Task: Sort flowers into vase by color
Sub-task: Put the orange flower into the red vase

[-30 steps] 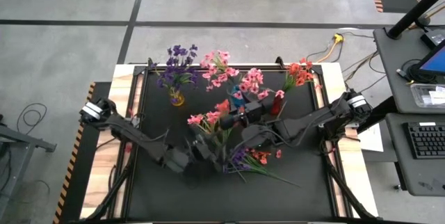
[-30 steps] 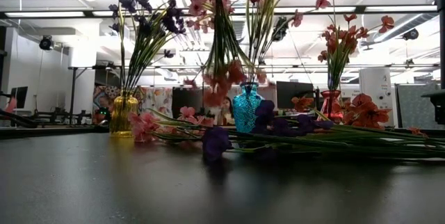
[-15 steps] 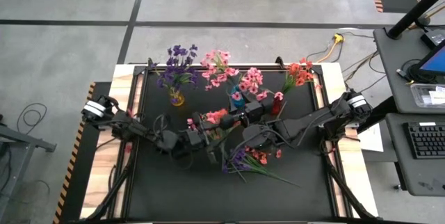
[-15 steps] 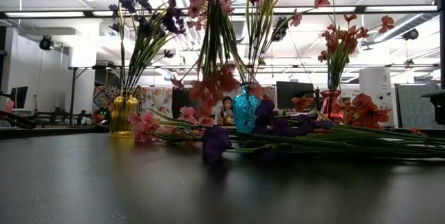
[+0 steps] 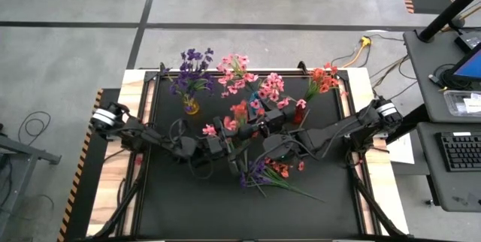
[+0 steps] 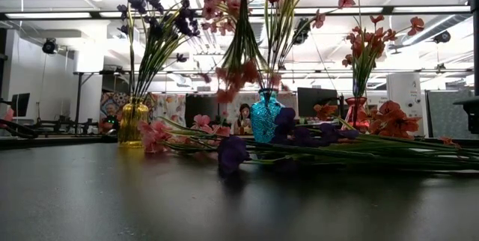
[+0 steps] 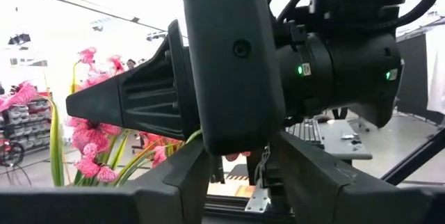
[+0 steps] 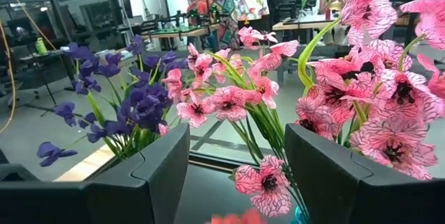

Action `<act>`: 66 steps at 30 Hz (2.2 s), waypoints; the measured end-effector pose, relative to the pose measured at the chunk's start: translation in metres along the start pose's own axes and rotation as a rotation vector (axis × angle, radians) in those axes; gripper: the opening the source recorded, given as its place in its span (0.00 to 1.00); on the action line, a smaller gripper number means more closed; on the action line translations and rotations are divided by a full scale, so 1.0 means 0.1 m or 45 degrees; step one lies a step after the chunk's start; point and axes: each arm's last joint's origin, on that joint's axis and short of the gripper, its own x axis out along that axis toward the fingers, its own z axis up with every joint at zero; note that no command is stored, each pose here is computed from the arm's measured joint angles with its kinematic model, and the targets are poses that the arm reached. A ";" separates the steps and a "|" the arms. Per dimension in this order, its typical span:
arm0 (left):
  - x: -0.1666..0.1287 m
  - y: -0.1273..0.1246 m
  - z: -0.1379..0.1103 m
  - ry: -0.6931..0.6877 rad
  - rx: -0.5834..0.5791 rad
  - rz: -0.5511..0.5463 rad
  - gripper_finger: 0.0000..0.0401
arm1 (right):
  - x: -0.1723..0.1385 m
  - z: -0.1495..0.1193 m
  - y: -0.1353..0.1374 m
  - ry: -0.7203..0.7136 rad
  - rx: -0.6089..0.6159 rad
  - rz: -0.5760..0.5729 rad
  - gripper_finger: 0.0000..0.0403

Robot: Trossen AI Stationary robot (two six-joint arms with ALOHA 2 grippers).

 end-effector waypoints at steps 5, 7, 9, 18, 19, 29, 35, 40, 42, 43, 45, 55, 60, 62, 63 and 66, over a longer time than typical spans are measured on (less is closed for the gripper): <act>0.01 0.00 -0.01 -0.009 0.018 0.005 0.26 | 0.00 0.00 0.00 0.004 -0.024 0.010 0.57; 0.01 0.00 -0.01 -0.009 0.019 0.007 0.21 | 0.00 0.00 0.00 0.005 -0.026 0.012 0.57; 0.01 0.00 -0.01 -0.009 0.021 0.007 0.15 | 0.00 0.00 0.00 0.005 -0.027 0.013 0.57; 0.02 0.00 -0.01 -0.008 0.024 0.007 0.01 | -0.01 0.00 0.01 0.008 -0.029 0.023 0.57; 0.01 0.00 -0.01 -0.005 0.028 0.012 0.00 | -0.01 0.00 0.01 0.008 -0.031 0.023 0.57; 0.01 0.00 -0.05 0.059 0.072 0.063 0.00 | -0.02 -0.02 0.01 0.009 -0.073 0.019 0.57; -0.02 -0.04 -0.08 0.091 0.155 0.027 0.00 | -0.02 -0.02 0.01 0.009 -0.075 0.019 0.57; -0.03 -0.04 -0.12 0.148 0.210 0.072 0.00 | -0.02 -0.02 0.01 0.008 -0.071 0.019 0.57; -0.04 -0.04 -0.11 0.156 0.213 0.100 0.00 | -0.02 -0.02 0.01 0.009 -0.072 0.019 0.57; -0.04 -0.04 -0.11 0.157 0.213 0.106 0.00 | -0.02 -0.02 0.01 0.009 -0.072 0.019 0.57; -0.04 -0.04 -0.11 0.159 0.213 0.109 0.00 | -0.02 -0.02 0.01 0.009 -0.072 0.019 0.57; -0.21 -0.25 -0.18 0.282 0.242 -0.015 0.00 | -0.02 -0.02 0.01 0.009 -0.090 0.019 0.57; -0.35 -0.41 -0.14 0.293 0.316 -0.078 0.00 | -0.02 -0.02 0.01 0.009 -0.090 0.019 0.57; -0.38 -0.44 -0.11 0.310 0.341 0.004 0.00 | -0.02 -0.02 0.01 0.008 -0.090 0.019 0.57; -0.39 -0.44 -0.08 0.325 0.359 0.072 0.00 | -0.02 -0.02 0.01 0.008 -0.090 0.019 0.57; -0.37 -0.43 -0.03 0.358 0.408 0.212 0.00 | -0.02 -0.02 0.01 0.008 -0.091 0.019 0.57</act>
